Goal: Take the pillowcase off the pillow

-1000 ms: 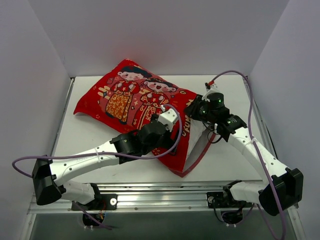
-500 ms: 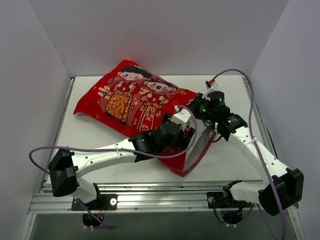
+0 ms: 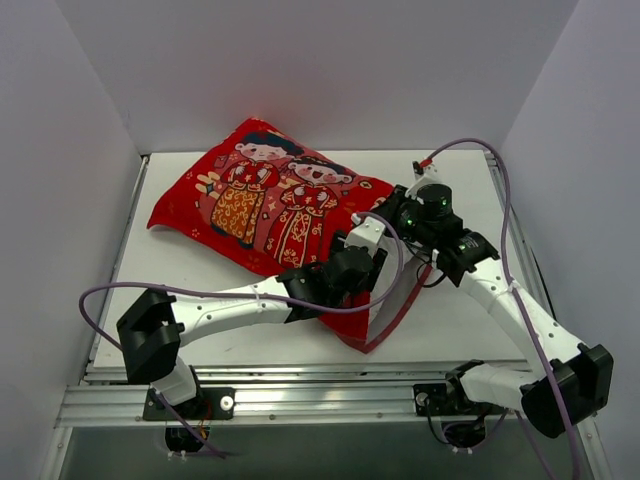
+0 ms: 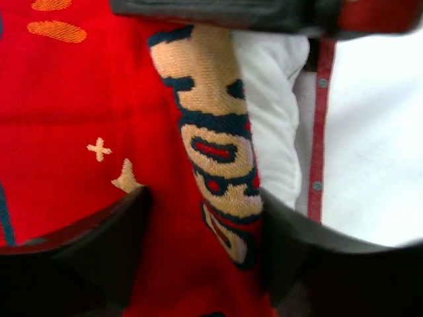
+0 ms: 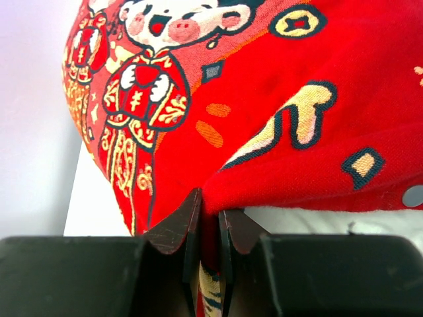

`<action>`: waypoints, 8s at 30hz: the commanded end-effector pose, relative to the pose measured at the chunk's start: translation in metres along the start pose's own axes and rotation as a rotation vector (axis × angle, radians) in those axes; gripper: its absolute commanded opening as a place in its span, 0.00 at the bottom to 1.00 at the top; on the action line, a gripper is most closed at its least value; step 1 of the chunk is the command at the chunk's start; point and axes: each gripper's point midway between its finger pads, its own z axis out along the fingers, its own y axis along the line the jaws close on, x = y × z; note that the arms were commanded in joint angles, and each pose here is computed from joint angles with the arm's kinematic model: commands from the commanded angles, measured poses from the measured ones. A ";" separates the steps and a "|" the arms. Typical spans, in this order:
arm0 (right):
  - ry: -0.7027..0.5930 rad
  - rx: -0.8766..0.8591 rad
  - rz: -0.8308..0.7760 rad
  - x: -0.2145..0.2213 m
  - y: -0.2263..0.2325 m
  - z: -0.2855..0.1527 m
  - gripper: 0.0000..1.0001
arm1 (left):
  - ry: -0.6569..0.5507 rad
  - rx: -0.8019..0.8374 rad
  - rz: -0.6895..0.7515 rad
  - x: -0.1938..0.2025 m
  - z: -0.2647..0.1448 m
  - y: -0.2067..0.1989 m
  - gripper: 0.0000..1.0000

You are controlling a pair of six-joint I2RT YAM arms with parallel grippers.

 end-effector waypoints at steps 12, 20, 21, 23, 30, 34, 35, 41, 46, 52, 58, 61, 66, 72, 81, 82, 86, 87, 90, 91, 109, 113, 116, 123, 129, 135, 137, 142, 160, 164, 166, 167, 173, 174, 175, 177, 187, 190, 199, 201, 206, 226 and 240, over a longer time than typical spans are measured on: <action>-0.050 0.036 0.009 0.005 -0.026 -0.036 0.41 | -0.025 -0.070 -0.065 -0.027 -0.019 0.022 0.02; -0.084 0.163 0.029 0.027 -0.066 -0.081 0.88 | 0.005 -0.044 -0.083 -0.035 -0.031 0.022 0.02; -0.088 0.165 0.031 0.029 -0.067 -0.085 0.95 | 0.006 -0.021 -0.093 -0.037 -0.032 0.018 0.02; -0.087 0.188 0.046 0.036 -0.074 -0.096 1.00 | 0.005 -0.007 -0.098 -0.040 -0.033 0.015 0.02; 0.050 0.044 0.137 0.085 -0.063 -0.091 1.00 | -0.001 0.001 -0.080 -0.057 -0.032 0.011 0.02; 0.114 -0.079 0.205 0.105 -0.050 -0.073 1.00 | -0.006 0.011 -0.093 -0.060 -0.031 0.007 0.02; 0.125 -0.088 0.213 0.108 -0.050 -0.071 1.00 | -0.007 0.014 -0.102 -0.061 -0.031 0.006 0.02; 0.180 -0.105 0.222 0.123 -0.056 -0.047 1.00 | 0.023 0.021 -0.111 -0.050 -0.029 0.003 0.02; 0.234 -0.095 0.263 0.143 -0.065 -0.036 1.00 | 0.022 0.023 -0.115 -0.051 -0.030 0.003 0.02; 0.253 0.038 0.255 0.156 -0.091 -0.043 1.00 | 0.033 0.019 -0.109 -0.047 -0.028 0.003 0.02; 0.285 -0.039 0.272 0.172 -0.088 -0.034 1.00 | 0.055 0.021 -0.105 -0.037 -0.026 0.002 0.02; 0.340 -0.128 0.287 0.183 -0.078 -0.024 1.00 | 0.058 0.018 -0.110 -0.035 -0.028 0.004 0.02; 0.336 -0.282 0.283 0.178 -0.054 -0.008 0.85 | 0.068 0.018 -0.120 -0.029 -0.029 0.005 0.02; 0.213 -0.331 0.198 0.137 -0.028 -0.005 0.06 | 0.121 0.009 -0.121 -0.013 -0.036 0.011 0.02; -0.009 -0.325 0.064 0.049 0.011 -0.038 0.00 | 0.129 -0.094 -0.130 -0.006 -0.071 0.053 0.02; -0.021 -0.334 0.060 0.043 0.015 -0.041 0.00 | 0.140 -0.120 -0.116 0.000 -0.073 0.060 0.02; -0.082 -0.327 0.026 0.015 0.029 -0.057 0.00 | 0.142 -0.166 -0.105 0.003 -0.088 0.078 0.02; -0.100 -0.323 0.001 0.004 0.034 -0.062 0.00 | 0.143 -0.172 -0.102 0.004 -0.091 0.081 0.02; -0.122 -0.253 -0.037 -0.011 0.029 -0.065 0.00 | 0.159 -0.179 -0.101 0.012 -0.101 0.090 0.02; -0.156 -0.248 -0.048 -0.026 0.034 -0.069 0.00 | 0.169 -0.179 -0.099 0.015 -0.104 0.092 0.02; -0.163 -0.306 -0.031 -0.064 0.066 -0.075 0.00 | 0.149 -0.678 -0.261 0.080 -0.103 0.218 0.03; -0.165 -0.324 -0.032 -0.068 0.074 -0.087 0.00 | 0.061 -0.829 -0.276 0.084 -0.089 0.245 0.05; -0.171 -0.357 -0.029 -0.069 0.082 -0.098 0.00 | 0.019 -0.948 -0.352 0.089 -0.088 0.272 0.09; -0.074 -0.424 0.011 -0.040 0.082 -0.093 0.00 | -0.139 -1.022 -0.443 0.067 -0.070 0.302 0.20; -0.067 -0.351 -0.012 -0.030 0.065 -0.096 0.00 | -0.089 -1.047 -0.487 0.066 -0.049 0.330 0.32; -0.027 -0.401 0.027 -0.014 0.065 -0.078 0.00 | 0.009 -0.742 -0.482 0.079 -0.014 0.269 0.47; 0.002 -0.393 0.023 -0.003 0.064 -0.067 0.00 | 0.006 -0.652 -0.475 0.067 -0.019 0.256 0.58; 0.018 -0.350 -0.007 0.010 0.064 -0.049 0.00 | -0.018 -0.353 -0.416 0.017 -0.046 0.206 0.95; -0.009 -0.327 -0.005 -0.002 0.082 -0.018 0.00 | -0.101 0.101 0.208 -0.059 -0.108 0.039 0.94; -0.010 -0.321 -0.008 -0.006 0.084 -0.018 0.00 | -0.075 0.091 0.262 -0.051 -0.099 0.029 0.94; -0.014 -0.328 -0.008 -0.008 0.087 -0.019 0.00 | -0.064 0.082 0.281 -0.048 -0.093 0.026 0.94; -0.012 -0.331 -0.009 -0.007 0.088 -0.018 0.00 | -0.060 0.083 0.289 -0.046 -0.092 0.025 0.94; -0.012 -0.353 -0.003 -0.009 0.098 -0.021 0.00 | -0.026 0.014 0.325 -0.033 -0.070 0.024 0.94; -0.011 -0.359 -0.003 -0.009 0.100 -0.021 0.00 | -0.015 0.000 0.335 -0.030 -0.067 0.024 0.94; -0.012 -0.366 -0.004 -0.009 0.103 -0.023 0.00 | 0.002 -0.019 0.350 -0.024 -0.061 0.024 0.96; -0.014 -0.372 0.000 -0.009 0.107 -0.024 0.00 | 0.005 -0.066 0.355 -0.021 -0.055 0.029 0.89; -0.014 -0.353 -0.013 -0.005 0.104 -0.028 0.00 | -0.049 -0.190 0.306 -0.036 -0.052 0.045 0.02; -0.023 -0.296 -0.045 -0.007 0.093 -0.030 0.00 | -0.065 -0.179 0.283 -0.042 -0.060 0.048 0.02; -0.181 0.087 -0.036 -0.076 0.003 -0.055 0.56 | -0.028 -0.200 0.251 -0.030 -0.069 0.060 0.02; -0.203 0.155 -0.041 -0.084 -0.013 -0.060 0.63 | -0.028 -0.191 0.246 -0.032 -0.070 0.059 0.02; -0.242 0.331 -0.008 -0.097 -0.061 -0.068 0.66 | -0.033 -0.183 0.236 -0.039 -0.073 0.057 0.02; -0.129 0.247 0.251 -0.042 -0.091 -0.022 0.60 | -0.044 -0.159 0.221 -0.043 -0.077 0.055 0.02; -0.164 0.275 0.263 -0.055 -0.099 -0.004 0.39 | -0.028 -0.139 0.211 -0.037 -0.085 0.059 0.02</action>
